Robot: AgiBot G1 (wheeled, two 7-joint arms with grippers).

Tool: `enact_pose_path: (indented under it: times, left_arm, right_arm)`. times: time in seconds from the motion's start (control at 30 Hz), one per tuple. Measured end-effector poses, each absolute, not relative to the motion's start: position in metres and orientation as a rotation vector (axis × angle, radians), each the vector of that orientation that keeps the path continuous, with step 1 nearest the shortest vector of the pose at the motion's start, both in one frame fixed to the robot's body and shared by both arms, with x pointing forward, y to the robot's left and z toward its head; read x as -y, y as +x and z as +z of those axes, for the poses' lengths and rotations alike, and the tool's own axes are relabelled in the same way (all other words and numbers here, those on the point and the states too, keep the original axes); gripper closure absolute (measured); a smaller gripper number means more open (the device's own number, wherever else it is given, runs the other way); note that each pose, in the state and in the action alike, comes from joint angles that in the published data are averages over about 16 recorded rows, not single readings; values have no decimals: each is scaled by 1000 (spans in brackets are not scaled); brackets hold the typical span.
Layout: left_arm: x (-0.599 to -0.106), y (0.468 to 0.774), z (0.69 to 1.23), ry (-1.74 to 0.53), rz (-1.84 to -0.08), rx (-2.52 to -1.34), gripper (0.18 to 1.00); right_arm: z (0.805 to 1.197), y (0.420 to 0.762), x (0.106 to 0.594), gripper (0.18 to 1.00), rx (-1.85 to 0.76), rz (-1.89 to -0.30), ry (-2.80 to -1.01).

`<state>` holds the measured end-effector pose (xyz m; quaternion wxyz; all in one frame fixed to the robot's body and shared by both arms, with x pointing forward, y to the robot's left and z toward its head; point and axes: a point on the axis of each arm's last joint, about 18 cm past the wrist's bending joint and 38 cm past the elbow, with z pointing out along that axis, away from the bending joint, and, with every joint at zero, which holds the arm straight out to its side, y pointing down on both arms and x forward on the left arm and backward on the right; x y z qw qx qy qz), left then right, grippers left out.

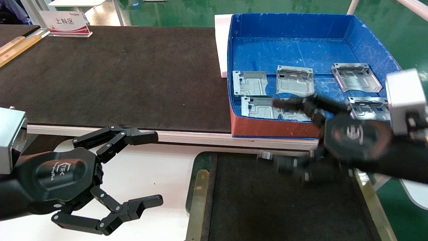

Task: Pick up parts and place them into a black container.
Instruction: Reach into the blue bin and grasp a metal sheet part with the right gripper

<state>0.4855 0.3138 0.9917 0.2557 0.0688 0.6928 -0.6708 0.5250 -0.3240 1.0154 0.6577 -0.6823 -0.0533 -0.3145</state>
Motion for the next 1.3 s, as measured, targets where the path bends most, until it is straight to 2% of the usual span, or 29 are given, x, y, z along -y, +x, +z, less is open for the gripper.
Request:
enact_pose_path:
  times: [0.7,1.3]
  left_arm:
    - [-314,486,992,187,-1821,-1881,184]
    - [-314,486,992,187,-1821,-1881,184]
  right_arm:
    - [1059,627,392,178,-193,-1027,-1477]
    - [1087,686,437,178,-630,-1155,-1273]
